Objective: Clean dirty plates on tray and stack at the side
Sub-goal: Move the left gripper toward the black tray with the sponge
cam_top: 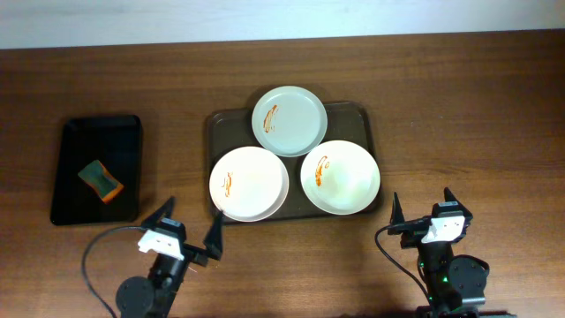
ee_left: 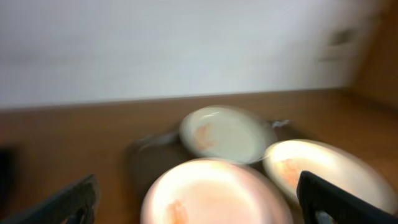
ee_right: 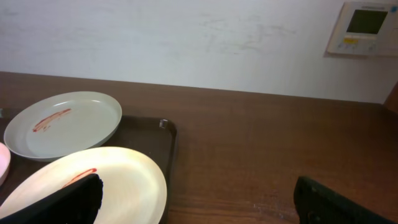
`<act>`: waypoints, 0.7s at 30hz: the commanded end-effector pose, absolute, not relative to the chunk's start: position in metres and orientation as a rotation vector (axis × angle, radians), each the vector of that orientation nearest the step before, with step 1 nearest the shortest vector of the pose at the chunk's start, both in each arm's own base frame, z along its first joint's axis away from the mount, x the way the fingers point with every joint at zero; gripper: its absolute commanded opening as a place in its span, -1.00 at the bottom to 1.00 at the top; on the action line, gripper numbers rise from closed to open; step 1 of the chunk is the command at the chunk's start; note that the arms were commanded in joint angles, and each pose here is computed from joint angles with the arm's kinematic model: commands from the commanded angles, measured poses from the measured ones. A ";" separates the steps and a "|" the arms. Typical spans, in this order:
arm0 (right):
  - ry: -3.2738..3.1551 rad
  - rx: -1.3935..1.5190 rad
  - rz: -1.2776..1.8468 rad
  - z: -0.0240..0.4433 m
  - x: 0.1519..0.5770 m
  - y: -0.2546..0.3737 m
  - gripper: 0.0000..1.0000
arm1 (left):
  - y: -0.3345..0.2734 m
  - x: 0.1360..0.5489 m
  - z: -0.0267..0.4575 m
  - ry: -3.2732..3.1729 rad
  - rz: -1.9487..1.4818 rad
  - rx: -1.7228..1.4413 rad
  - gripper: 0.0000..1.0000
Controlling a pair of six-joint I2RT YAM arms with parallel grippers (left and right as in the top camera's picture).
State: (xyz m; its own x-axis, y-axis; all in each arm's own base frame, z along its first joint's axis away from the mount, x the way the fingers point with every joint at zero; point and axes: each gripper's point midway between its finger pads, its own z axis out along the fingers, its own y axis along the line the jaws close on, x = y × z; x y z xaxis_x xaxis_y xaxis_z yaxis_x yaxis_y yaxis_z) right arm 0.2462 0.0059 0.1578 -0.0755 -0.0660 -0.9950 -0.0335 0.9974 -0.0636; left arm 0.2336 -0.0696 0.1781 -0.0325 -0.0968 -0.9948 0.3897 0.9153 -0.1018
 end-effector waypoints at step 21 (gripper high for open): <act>1.650 -0.069 -0.044 0.155 0.246 0.003 0.97 | 0.032 0.346 0.326 2.054 0.184 -0.060 0.99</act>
State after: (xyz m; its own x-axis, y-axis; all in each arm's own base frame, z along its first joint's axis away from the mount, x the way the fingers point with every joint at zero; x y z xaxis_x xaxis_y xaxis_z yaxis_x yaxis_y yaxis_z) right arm 0.2462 0.0059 0.1578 -0.0755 -0.0656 -0.9950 -0.0335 0.9974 -0.0633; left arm 0.3348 -0.0239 0.3385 -0.3819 0.1525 -0.9115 0.1623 0.9820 0.0963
